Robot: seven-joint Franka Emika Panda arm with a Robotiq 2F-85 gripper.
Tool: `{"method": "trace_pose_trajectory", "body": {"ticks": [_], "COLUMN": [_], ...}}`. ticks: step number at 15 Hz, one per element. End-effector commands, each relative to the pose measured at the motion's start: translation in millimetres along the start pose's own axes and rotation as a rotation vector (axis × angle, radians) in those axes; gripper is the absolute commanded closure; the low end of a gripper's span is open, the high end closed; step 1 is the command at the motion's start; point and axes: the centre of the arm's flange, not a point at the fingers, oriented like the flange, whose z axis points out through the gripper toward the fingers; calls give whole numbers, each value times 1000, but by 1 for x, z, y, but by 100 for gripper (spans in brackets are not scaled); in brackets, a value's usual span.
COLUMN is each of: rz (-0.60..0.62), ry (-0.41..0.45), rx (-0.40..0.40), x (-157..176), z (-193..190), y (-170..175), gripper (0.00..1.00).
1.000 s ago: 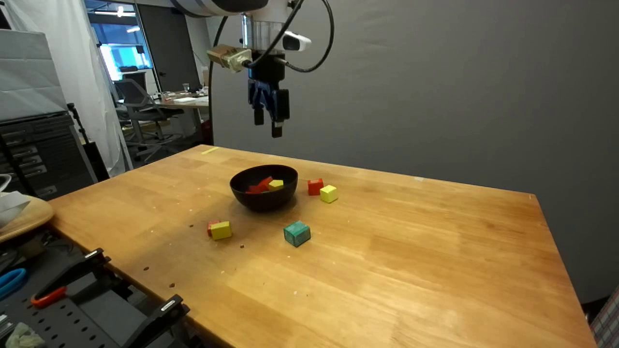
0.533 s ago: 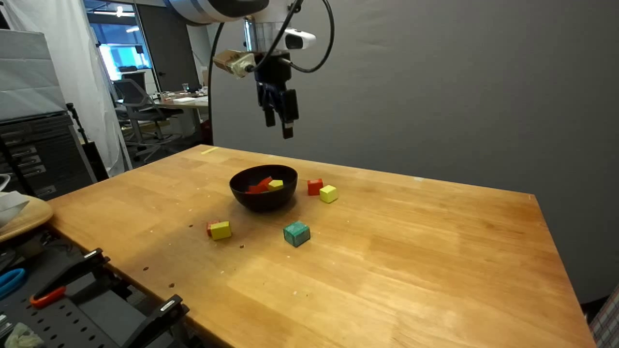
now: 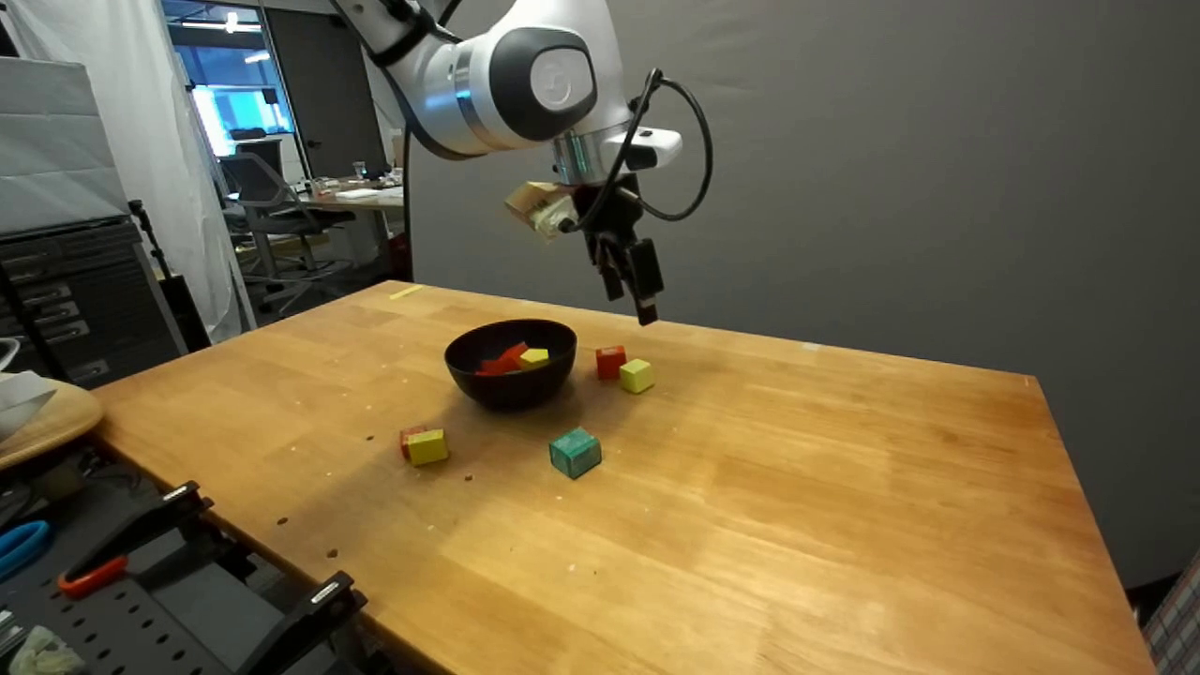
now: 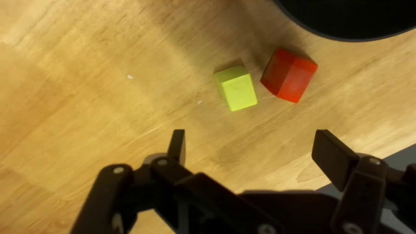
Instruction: Pick up all the cube boxes on the table and put them inside the bowl
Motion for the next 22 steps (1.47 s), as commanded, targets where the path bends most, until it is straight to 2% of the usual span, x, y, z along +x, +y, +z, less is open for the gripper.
{"method": "trace_pose_trajectory", "body": {"ticks": [1,7,8,10,11,13,16,17,19,20,21,22], "rz": [15,-11,-13,-21,-25,-27,-37,-42,-50,-53,-62,-69], "ry": [-8,-105,-116,-130,-135,-141,-153,-158,-162,-162,-167,-177], "rx": [-1,35,34,31,28,29,32,34,32,26,16,8], "x": [26,20,19,19,19,20,22,22,21,20,17,15], "z": [25,61,65,72,75,80,87,89,90,89,79,69], "y": [-1,1,2,6,7,10,7,5,1,-1,-2,-2], "gripper": [0,0,4,28,31,45,47,42,38,42,53,51]}}
